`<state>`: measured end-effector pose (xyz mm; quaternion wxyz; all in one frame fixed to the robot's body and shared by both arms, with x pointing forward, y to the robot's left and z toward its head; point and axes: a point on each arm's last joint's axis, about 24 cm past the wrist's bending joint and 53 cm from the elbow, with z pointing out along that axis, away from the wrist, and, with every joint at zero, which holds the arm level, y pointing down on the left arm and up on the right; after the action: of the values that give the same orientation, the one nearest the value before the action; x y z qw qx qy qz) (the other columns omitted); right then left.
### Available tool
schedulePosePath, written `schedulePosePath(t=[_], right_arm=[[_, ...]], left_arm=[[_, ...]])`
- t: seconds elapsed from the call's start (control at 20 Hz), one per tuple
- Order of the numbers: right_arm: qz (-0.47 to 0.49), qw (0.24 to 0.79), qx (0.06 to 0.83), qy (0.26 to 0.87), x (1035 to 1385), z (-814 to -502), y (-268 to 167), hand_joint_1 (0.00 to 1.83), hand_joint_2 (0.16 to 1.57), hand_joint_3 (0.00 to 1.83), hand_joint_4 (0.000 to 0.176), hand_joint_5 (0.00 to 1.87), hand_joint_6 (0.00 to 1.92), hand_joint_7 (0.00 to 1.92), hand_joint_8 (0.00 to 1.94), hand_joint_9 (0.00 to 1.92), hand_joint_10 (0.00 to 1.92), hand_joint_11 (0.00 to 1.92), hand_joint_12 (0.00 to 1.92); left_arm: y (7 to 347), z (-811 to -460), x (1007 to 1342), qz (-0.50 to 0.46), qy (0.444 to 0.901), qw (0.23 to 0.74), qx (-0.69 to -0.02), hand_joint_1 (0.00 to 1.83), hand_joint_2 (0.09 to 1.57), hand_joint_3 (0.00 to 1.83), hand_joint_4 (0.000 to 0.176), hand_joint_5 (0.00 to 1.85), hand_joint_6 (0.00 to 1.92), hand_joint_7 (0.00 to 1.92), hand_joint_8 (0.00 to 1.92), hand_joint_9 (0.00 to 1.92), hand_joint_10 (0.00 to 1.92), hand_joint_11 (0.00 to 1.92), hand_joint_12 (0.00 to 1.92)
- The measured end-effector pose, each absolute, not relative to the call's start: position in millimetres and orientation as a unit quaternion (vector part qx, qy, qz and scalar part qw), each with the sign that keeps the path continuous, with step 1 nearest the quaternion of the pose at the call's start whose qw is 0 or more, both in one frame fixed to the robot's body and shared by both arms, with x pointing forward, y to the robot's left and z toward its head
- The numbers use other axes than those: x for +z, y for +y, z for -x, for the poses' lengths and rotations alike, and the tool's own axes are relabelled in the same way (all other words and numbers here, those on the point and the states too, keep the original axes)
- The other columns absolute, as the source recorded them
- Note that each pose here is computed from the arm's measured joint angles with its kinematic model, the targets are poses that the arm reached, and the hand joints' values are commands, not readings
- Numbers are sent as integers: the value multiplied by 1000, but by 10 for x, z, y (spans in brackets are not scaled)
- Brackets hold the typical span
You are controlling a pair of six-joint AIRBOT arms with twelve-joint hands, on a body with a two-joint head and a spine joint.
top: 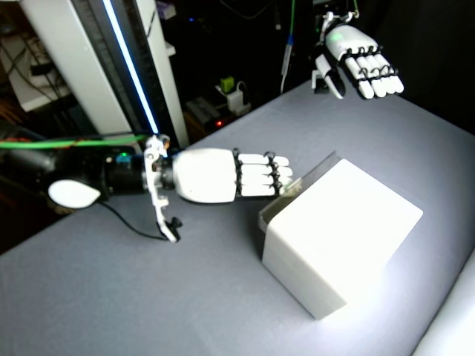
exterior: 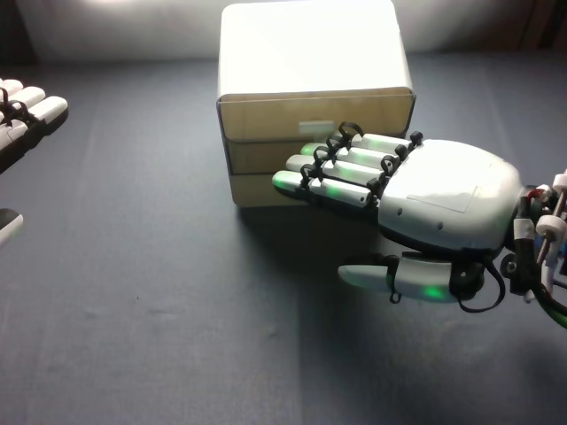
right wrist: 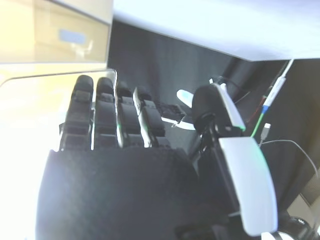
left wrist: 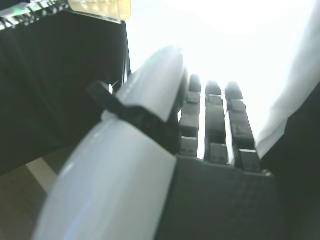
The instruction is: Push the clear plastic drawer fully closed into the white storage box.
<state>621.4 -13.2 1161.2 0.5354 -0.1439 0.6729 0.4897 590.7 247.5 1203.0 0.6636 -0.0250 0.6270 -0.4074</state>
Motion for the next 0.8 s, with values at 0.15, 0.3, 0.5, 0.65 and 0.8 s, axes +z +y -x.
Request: schedulePosePath(t=[0.15,0.3,0.5,0.65,0.8], right_arm=[[137,541,481,676,11598,-6268,-146,217,1472,10,0,0,0,0,0,0,0,0,0],[132,542,475,680,11558,-6318,-147,224,1474,4,0,0,0,0,0,0,0,0,0],[128,541,474,683,11535,-6336,-145,222,1472,0,1,0,0,0,0,0,0,0,0],[128,540,474,683,11535,-6332,-143,226,1477,1,0,0,0,0,0,0,0,0,0],[132,535,481,682,11538,-6257,-79,216,1473,0,0,0,0,0,0,0,0,0,0]], left_arm=[[2475,-5907,12029,25,627,663,-407,843,1533,0,0,16,3,0,0,0,0,0,0],[2475,-5907,12029,25,627,663,-407,882,1526,0,0,26,4,0,0,0,0,0,0],[2475,-5907,12029,25,627,663,-407,874,1530,0,0,23,2,0,0,0,0,0,0],[2475,-5907,12029,25,627,663,-407,881,1527,0,0,19,3,0,0,0,0,0,0],[2475,-5907,12030,25,627,664,-407,857,1525,0,0,22,4,0,0,0,0,0,0]])
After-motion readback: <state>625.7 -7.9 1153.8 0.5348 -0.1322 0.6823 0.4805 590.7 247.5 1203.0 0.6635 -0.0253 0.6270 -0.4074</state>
